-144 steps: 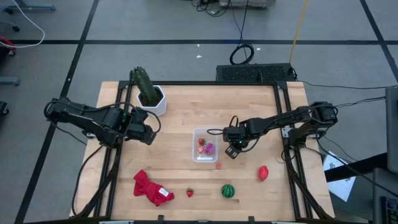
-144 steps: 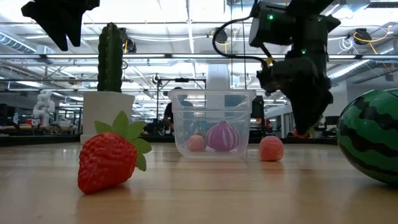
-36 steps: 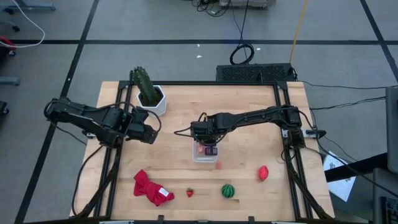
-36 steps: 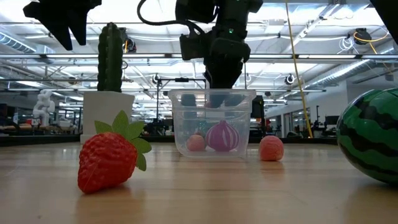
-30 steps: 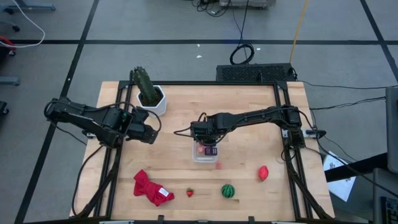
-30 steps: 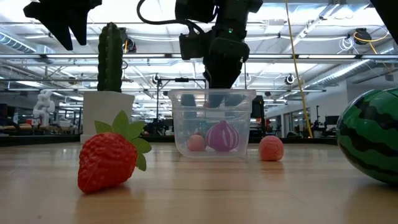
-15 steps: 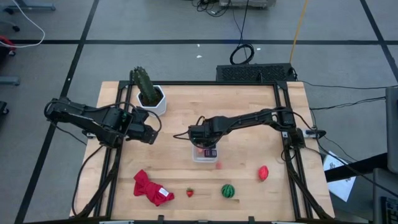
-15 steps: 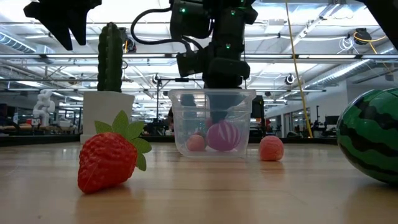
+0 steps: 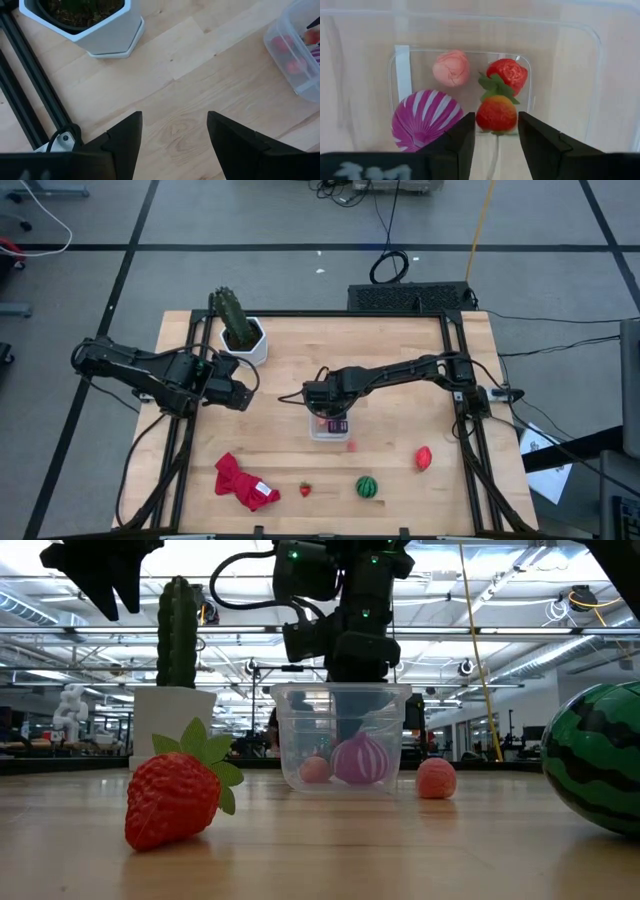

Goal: Pick and placing Produce into tupperware
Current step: Put the top red strawberry into the transparent bin, then put the pink peach into the transparent bin

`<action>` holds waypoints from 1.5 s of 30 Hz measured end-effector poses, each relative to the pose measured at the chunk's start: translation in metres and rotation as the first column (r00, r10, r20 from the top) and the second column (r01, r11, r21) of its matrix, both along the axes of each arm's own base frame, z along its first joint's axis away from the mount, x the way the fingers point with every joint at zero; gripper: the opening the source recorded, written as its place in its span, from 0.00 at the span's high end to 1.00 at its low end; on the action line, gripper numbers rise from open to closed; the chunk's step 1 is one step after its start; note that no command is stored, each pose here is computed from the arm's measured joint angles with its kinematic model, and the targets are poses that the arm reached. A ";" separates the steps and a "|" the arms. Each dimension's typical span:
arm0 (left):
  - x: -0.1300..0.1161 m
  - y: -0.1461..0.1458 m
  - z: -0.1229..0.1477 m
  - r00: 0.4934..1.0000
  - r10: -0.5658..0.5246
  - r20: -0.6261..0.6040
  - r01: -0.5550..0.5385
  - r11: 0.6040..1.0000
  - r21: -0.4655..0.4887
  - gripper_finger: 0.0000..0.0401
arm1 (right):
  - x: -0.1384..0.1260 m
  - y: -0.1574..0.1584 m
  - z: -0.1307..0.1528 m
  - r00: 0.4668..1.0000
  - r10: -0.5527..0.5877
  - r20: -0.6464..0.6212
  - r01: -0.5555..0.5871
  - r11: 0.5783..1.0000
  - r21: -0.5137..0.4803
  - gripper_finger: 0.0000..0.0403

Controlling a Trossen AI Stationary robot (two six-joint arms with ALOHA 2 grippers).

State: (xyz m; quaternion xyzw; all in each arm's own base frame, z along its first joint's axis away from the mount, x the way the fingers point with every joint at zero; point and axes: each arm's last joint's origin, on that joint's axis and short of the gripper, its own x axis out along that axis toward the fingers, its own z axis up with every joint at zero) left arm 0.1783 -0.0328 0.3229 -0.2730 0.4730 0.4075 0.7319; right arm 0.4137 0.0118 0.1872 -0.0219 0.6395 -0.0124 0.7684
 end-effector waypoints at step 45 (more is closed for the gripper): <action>0.000 -0.001 0.000 0.998 -0.062 -0.025 0.062 0.998 -0.009 0.43 | -0.092 0.086 0.143 0.963 -0.253 -0.093 0.258 0.965 0.041 0.59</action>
